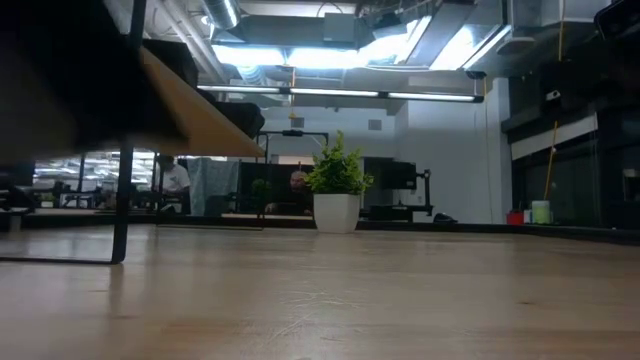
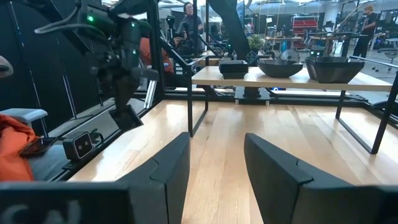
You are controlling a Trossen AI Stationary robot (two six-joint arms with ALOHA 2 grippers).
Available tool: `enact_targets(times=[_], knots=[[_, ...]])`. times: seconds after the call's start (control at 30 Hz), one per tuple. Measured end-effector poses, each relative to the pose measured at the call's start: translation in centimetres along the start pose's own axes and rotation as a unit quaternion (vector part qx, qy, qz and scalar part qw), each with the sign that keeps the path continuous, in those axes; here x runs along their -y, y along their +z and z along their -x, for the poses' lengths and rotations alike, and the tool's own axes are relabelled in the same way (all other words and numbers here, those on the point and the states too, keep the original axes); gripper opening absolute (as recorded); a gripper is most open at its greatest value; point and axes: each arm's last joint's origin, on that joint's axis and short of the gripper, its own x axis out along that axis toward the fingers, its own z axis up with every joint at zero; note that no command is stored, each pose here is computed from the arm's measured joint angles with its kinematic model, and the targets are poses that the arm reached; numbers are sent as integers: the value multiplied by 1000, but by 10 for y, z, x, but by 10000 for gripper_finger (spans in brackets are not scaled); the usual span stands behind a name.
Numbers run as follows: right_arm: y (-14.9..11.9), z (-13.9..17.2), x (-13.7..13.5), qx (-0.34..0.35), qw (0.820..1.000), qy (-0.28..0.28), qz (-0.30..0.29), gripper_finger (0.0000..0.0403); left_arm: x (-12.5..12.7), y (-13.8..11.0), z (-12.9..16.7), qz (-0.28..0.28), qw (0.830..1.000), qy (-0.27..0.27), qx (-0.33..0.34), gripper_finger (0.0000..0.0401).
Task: Pick & Place Mini shaped plates
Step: Stack the black square plate on top of the black square plate on the shelf
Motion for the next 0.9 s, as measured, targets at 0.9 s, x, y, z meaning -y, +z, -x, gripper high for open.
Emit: enact_targets(times=[0.9], knots=[[0, 0, 0, 0, 1000, 0, 0, 152, -73, -21, 169, 72, 978, 174, 93, 2]])
